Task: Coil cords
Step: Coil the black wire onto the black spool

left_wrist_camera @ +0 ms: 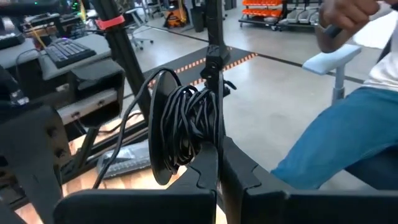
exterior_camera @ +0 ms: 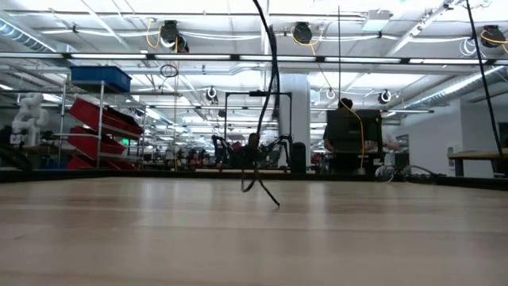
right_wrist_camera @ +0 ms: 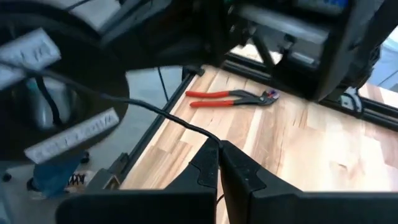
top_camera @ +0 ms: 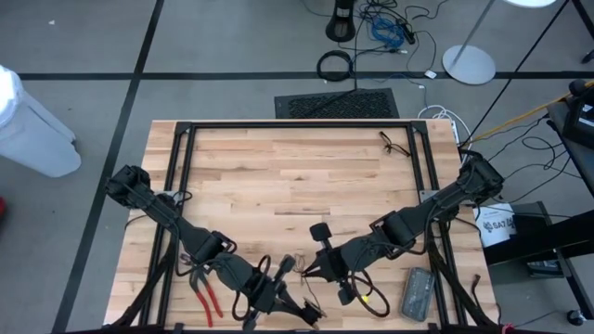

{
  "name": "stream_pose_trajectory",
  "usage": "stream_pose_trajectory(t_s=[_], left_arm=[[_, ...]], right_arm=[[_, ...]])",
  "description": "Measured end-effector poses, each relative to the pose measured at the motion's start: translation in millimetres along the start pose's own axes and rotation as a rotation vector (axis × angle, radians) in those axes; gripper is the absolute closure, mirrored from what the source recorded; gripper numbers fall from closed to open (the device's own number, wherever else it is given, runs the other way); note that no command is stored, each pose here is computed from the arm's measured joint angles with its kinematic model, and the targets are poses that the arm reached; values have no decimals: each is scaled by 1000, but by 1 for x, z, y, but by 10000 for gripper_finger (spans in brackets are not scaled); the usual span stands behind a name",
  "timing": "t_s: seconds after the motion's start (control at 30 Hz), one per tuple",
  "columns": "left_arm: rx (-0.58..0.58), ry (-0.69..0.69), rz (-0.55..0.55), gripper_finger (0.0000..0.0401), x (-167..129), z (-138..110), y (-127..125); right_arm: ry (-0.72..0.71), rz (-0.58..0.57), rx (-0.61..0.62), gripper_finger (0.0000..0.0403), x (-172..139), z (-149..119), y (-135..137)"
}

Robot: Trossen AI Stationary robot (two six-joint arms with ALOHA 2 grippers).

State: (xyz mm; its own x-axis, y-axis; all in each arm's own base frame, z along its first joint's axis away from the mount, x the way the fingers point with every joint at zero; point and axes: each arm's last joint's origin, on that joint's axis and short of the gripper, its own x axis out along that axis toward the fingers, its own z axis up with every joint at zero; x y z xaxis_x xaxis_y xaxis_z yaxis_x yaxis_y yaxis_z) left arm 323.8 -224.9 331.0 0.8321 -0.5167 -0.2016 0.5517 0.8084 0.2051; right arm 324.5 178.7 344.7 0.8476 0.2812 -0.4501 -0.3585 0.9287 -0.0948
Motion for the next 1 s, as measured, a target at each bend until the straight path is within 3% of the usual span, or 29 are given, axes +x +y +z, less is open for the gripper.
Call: stream_pose_trajectory(t_s=[0.57,1.0], left_arm=[[20,54,-53,399,0,-6,-1],[-5,139,32,399,-1,-14,6]], right_arm=[[-180,116,-74,403,1,16,-17],[-205,185,-30,403,-7,20,-4]])
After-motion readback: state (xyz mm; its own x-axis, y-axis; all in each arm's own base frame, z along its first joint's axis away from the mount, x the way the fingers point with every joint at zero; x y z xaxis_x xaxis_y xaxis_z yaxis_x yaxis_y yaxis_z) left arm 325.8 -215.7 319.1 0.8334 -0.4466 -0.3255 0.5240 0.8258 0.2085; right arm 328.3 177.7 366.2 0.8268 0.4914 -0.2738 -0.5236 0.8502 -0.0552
